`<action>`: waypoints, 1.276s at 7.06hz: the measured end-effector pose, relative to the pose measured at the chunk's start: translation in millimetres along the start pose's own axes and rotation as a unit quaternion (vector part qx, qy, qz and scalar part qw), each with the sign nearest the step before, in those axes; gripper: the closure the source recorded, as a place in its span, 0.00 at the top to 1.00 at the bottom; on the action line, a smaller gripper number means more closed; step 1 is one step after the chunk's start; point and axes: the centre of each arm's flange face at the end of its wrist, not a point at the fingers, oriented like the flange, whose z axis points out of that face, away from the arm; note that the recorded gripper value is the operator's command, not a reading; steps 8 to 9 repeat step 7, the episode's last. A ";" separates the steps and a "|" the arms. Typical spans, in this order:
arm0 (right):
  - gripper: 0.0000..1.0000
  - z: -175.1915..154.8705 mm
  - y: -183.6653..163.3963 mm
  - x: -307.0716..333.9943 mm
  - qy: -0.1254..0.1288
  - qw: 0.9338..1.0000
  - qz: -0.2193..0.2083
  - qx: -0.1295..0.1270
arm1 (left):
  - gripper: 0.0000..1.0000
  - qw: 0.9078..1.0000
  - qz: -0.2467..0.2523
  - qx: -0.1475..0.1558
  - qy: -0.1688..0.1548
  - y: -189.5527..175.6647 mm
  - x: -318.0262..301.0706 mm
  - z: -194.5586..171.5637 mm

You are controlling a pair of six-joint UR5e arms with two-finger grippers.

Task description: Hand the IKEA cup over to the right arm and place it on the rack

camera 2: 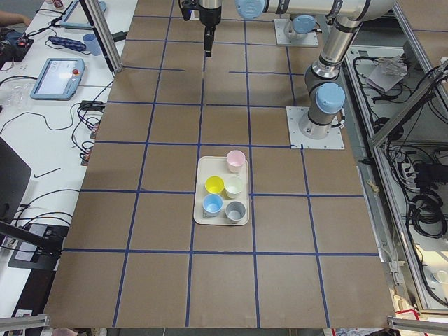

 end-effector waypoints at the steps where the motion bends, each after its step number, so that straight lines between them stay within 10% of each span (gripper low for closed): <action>1: 1.00 2.3 4.1 -21.6 -0.001 1.000 0.007 -0.001 | 1.00 1.000 0.001 -0.001 0.000 0.5 0.5 1.3; 9: 1.00 2.2 7.9 -36.1 -0.001 1.000 0.011 0.002 | 1.00 1.000 -0.005 -0.004 -0.004 -3.0 0.1 1.6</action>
